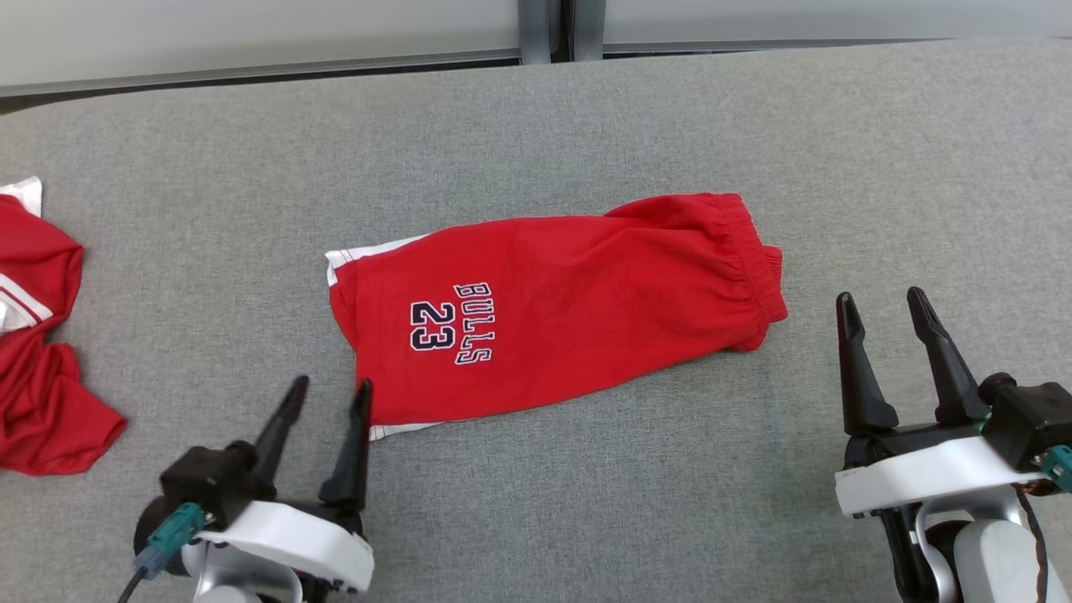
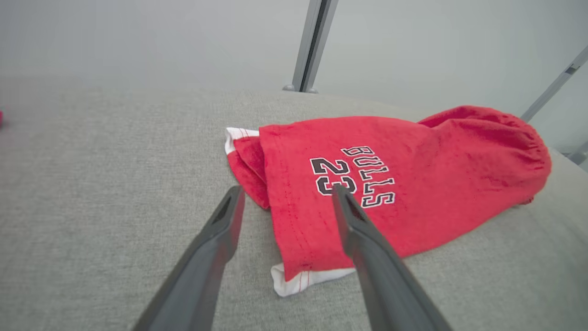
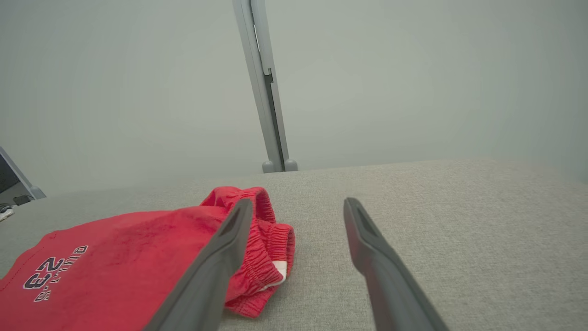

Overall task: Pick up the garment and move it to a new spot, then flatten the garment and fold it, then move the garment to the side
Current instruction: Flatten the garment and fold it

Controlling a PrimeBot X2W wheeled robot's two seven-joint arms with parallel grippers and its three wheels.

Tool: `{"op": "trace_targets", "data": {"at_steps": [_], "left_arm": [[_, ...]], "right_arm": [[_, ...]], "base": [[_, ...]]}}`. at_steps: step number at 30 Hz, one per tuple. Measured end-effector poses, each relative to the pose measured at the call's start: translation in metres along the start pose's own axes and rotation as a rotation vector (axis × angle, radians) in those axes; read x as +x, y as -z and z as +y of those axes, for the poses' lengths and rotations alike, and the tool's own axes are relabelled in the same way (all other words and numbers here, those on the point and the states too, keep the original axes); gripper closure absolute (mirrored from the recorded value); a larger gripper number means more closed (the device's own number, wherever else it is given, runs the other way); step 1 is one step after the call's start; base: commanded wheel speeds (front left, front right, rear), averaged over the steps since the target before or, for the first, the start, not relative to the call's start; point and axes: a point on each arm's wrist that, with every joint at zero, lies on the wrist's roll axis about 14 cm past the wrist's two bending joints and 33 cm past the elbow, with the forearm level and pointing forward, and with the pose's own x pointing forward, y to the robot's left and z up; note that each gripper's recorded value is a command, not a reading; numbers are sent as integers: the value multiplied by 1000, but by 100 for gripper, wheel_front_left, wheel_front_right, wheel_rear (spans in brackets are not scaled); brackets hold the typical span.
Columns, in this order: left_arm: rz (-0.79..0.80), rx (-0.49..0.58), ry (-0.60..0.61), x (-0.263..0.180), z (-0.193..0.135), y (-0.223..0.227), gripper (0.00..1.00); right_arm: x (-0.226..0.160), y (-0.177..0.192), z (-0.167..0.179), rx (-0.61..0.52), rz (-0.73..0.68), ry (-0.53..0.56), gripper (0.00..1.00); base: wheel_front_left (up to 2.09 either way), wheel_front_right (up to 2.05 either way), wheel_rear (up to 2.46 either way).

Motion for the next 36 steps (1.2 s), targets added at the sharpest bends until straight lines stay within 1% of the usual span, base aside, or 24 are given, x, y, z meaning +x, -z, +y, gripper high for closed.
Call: {"op": "trace_targets", "data": {"at_steps": [3,8,14,19,31,36], "left_arm": [[-134,24,-33,2,5,-26,0],[-305,100,-77,-2,8,-67,0],[-411,185,-102,-16,11,-99,0],[-424,205,-114,-22,13,-102,0],[-393,198,-119,-24,15,-91,0],[-383,193,-116,-22,15,-88,0]], "right_arm": [[-2,-8,0,-22,-19,-3,0],[-9,-24,4,-59,-49,-21,0],[-26,-27,14,-82,-30,-49,0],[-34,-26,17,-87,-15,-58,0],[-33,-25,20,-82,-9,-67,0],[-27,-14,23,-95,35,-90,0]], "base": [[0,0,0],[0,0,0],[0,0,0],[0,0,0],[0,0,0],[0,0,0]]}}
